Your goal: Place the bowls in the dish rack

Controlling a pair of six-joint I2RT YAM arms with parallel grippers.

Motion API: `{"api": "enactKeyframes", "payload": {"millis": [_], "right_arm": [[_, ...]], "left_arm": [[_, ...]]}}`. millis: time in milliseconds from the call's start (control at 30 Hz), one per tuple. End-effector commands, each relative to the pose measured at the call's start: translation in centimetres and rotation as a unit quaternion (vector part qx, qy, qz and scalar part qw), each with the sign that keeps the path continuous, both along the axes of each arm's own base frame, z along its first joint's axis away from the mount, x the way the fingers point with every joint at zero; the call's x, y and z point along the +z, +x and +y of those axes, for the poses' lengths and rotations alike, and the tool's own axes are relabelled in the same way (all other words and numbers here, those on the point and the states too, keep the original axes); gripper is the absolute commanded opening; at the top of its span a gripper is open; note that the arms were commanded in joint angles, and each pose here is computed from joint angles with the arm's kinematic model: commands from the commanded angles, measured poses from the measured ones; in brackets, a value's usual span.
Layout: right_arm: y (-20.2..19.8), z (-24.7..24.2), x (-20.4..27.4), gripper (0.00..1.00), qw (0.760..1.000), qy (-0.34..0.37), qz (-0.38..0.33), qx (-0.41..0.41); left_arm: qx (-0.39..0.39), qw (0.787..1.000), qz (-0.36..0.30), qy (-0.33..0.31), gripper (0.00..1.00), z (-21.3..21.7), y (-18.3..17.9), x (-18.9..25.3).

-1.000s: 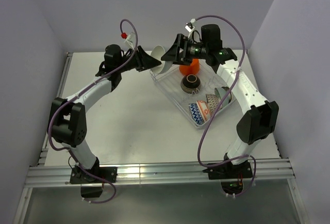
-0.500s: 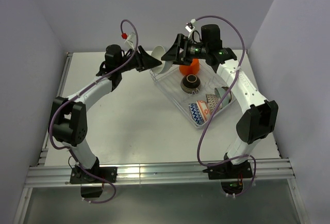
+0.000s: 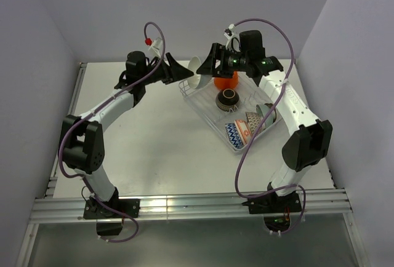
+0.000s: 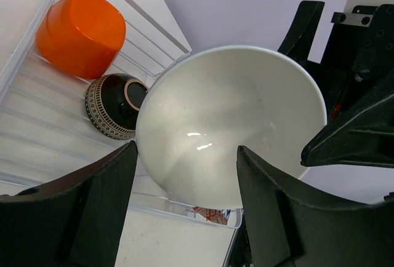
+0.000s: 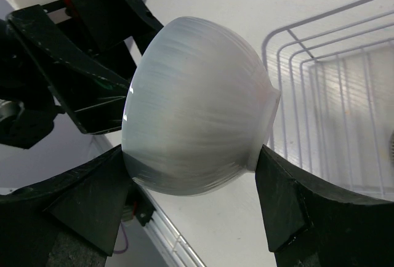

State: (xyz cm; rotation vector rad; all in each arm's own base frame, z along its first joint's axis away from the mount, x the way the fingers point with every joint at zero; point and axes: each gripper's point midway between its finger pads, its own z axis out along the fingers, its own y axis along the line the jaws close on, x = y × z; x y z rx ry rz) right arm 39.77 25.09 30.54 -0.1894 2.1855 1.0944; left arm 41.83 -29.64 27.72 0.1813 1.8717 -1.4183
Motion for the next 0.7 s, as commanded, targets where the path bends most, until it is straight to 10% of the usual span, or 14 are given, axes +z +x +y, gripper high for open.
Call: {"api": "enactKeyframes", "payload": {"millis": [0,667], "right_arm": [[1.8,-0.9,2.6,0.0,0.997,-0.019,-0.069,-0.022],[7.3,-4.0,-7.2,0.0,0.972,-0.201,-0.105,-0.059]], "left_arm": [[0.011,1.0,-0.027,0.01,0.71,-0.1,1.0,0.9],[0.065,0.994,0.018,0.087,0.64,1.0,3.7,-4.4]]}}
